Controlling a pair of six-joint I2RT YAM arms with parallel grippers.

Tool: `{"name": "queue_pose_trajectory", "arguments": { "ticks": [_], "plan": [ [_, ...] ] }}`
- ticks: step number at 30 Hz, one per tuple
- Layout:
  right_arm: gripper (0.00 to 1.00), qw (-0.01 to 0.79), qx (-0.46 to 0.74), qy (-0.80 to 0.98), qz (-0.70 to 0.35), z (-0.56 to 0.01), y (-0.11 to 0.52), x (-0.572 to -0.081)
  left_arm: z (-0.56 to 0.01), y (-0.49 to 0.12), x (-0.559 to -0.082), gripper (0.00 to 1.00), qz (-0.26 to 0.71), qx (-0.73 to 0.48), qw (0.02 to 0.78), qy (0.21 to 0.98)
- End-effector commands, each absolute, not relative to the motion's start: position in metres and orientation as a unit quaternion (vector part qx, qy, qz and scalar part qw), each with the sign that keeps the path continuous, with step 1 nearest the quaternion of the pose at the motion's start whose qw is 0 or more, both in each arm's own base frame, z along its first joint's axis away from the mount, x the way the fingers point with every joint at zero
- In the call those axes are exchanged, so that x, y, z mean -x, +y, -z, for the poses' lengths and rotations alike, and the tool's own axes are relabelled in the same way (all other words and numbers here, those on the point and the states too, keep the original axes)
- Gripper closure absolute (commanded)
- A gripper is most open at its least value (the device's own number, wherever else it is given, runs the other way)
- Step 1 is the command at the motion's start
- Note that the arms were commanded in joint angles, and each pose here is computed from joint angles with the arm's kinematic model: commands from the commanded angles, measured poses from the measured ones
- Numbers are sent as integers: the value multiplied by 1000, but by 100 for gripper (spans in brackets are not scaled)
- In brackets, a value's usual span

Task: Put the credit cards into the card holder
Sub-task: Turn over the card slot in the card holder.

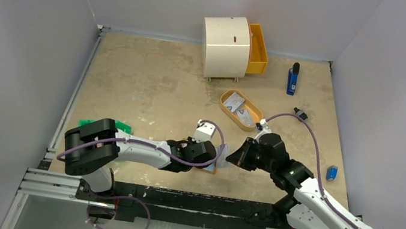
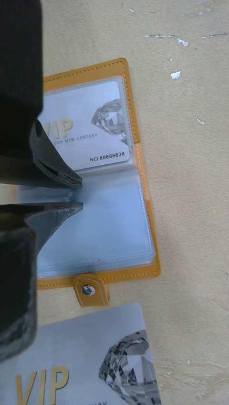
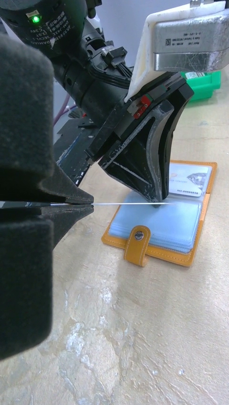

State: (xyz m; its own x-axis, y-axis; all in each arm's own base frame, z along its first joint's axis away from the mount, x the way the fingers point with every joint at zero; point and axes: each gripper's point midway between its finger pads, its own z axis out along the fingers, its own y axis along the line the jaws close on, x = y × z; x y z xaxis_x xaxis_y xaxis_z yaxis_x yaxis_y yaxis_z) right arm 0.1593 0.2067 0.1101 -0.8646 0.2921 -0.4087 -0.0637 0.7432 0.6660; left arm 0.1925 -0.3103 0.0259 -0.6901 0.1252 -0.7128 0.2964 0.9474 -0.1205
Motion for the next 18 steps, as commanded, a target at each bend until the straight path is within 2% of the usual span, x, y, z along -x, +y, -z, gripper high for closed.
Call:
{"name": "queue_pose_trajectory", "arguments": {
  "ticks": [1,5,7,9,11,13,18],
  "plan": [
    [100,253,-41,889,-380,-120,219,-160,-24,-305,-197,87,101,-99,387,911],
    [100,234,-35,893,-382,-113,224,-158,-21,-299,-197,96,94,-92,388,912],
    [100,234,-36,894,-381,-113,224,-158,-22,-298,-196,96,95,-88,389,912],
    [100,242,-40,893,-377,-115,222,-160,-33,-299,-197,85,114,-78,398,907],
    [100,256,-45,891,-373,-120,218,-163,-50,-301,-197,64,139,-67,410,899],
    [100,266,-50,888,-370,-124,215,-164,-64,-303,-198,51,158,-64,418,892],
    [100,283,-66,886,-362,-126,207,-166,-77,-314,-196,41,177,-81,415,888]
  ]
}}
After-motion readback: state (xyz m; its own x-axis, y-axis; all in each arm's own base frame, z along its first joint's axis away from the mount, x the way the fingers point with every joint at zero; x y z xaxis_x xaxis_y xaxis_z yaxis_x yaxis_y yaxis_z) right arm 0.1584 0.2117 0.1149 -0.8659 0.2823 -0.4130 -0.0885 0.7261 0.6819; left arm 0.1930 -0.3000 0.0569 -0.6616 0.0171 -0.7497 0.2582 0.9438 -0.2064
